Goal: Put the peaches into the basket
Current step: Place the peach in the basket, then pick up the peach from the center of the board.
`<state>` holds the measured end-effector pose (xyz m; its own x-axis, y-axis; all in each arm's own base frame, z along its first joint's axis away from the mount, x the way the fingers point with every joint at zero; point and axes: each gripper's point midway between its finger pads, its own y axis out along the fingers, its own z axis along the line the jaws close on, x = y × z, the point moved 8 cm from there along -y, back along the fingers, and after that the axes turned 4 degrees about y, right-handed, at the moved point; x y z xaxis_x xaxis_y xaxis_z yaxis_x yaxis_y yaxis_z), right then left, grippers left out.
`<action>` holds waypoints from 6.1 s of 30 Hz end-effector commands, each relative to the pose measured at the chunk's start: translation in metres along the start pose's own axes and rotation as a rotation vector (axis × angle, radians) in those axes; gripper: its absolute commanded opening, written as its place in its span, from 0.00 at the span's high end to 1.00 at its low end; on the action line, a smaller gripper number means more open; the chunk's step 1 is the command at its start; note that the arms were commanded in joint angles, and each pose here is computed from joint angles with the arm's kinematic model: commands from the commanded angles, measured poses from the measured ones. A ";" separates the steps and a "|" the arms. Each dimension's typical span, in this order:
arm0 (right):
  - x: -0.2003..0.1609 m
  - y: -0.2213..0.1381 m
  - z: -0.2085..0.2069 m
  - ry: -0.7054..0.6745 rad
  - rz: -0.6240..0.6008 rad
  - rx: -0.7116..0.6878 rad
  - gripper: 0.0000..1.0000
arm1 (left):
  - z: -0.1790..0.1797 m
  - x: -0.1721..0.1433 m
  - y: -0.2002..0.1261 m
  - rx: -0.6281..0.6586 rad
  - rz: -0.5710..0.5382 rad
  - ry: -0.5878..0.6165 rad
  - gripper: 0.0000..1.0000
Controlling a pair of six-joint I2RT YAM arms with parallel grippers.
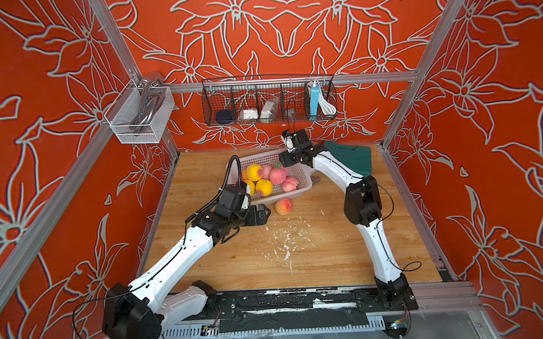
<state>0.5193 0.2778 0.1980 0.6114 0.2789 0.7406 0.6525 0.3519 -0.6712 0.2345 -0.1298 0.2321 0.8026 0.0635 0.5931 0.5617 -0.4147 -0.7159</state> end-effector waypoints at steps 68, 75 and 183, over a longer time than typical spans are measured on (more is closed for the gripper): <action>0.000 0.000 -0.006 0.024 0.007 0.009 0.11 | 0.000 0.000 0.004 -0.011 -0.003 -0.007 0.04; 0.007 -0.016 -0.006 0.021 -0.020 0.007 0.08 | 0.000 -0.001 0.006 -0.014 0.002 -0.008 0.03; -0.190 -0.250 0.002 0.114 -0.130 0.090 0.01 | -0.038 -0.016 0.162 0.061 -0.023 -0.101 0.65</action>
<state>0.2430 0.1426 0.2259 0.5809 0.1130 0.8061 0.6777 0.4813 -0.5559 0.3133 -0.2341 0.1124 0.8016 0.1803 0.5700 0.5941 -0.3474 -0.7255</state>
